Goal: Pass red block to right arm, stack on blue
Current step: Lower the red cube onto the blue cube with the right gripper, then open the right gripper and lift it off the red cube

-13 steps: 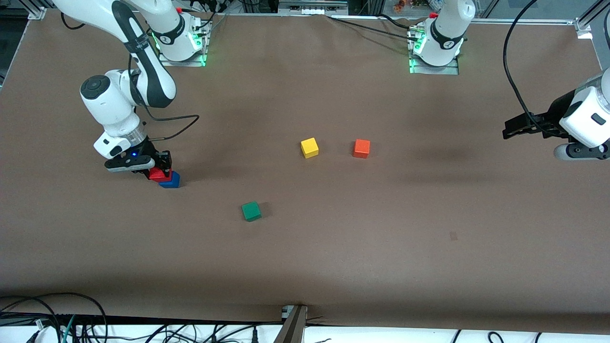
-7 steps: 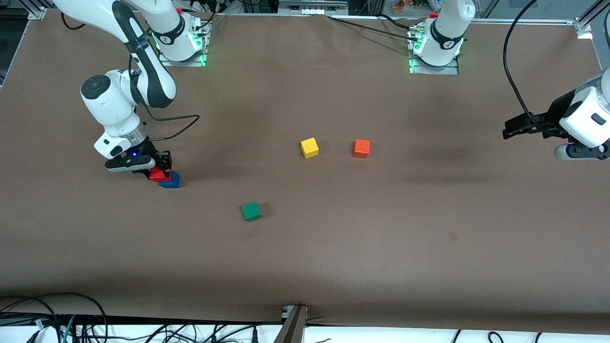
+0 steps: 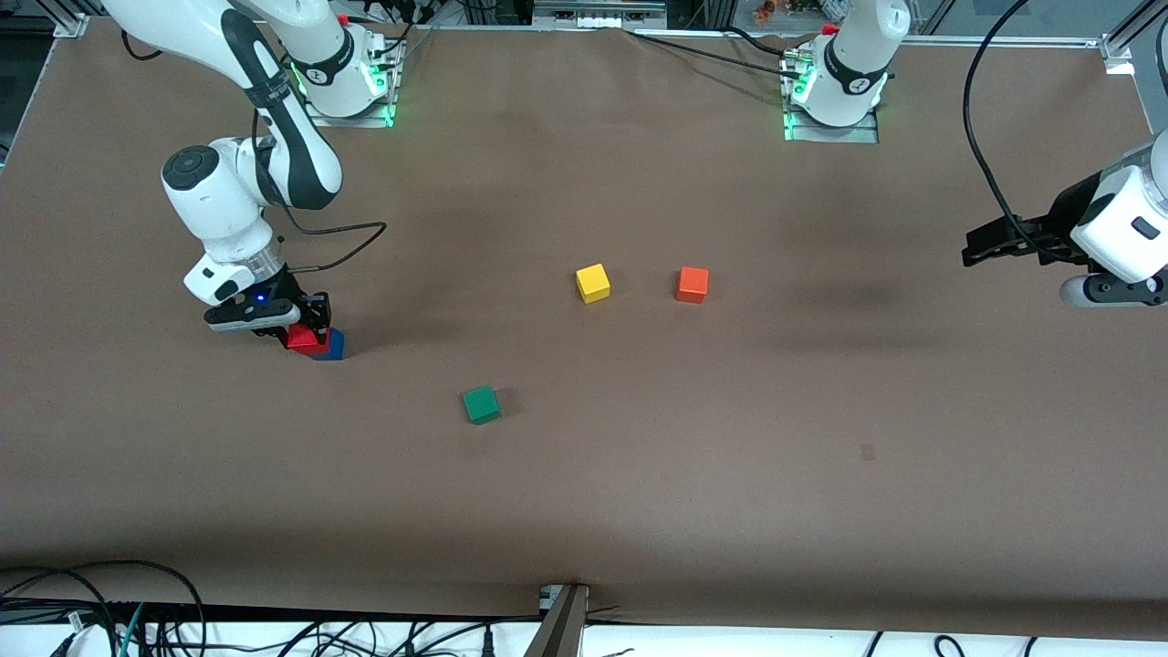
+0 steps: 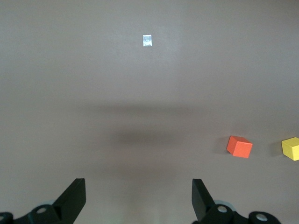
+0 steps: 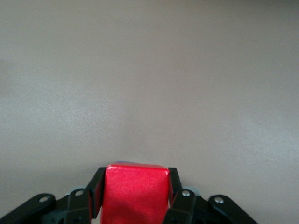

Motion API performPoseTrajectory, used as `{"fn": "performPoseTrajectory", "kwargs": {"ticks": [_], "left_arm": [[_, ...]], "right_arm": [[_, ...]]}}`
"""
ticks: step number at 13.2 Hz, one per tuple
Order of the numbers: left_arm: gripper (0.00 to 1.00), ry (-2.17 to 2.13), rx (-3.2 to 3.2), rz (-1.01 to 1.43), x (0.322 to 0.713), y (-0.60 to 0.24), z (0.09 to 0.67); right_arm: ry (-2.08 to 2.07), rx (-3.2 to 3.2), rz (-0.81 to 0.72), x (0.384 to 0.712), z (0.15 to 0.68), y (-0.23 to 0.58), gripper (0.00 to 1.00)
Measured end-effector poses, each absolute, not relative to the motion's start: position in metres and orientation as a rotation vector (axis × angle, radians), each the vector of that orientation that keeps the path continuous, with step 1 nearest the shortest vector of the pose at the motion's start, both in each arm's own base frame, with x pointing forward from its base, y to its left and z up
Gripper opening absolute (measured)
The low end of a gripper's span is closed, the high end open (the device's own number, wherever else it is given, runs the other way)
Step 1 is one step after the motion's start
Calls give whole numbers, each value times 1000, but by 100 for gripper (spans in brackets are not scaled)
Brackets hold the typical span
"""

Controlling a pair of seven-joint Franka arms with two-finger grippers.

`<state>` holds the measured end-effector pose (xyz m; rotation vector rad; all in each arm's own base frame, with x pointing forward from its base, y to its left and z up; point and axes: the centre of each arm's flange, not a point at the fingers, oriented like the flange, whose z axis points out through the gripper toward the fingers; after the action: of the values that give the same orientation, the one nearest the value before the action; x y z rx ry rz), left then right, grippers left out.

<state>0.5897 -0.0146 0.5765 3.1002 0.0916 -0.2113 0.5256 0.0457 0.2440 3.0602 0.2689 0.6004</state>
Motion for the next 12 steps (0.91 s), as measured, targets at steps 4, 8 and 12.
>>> {"fn": "performPoseTrajectory", "kwargs": {"ticks": [4,8,12], "left_arm": [[100,91,3100,-211,590,-15,577],[100,90,3097,-211,590,-15,577],[100,90,3096,-211,590,-15,577]], "right_arm": [[270,3060,601,526,244,46,57],[272,3060,602,526,244,47,94],[274,3069,584,530,250,48,100]]}}
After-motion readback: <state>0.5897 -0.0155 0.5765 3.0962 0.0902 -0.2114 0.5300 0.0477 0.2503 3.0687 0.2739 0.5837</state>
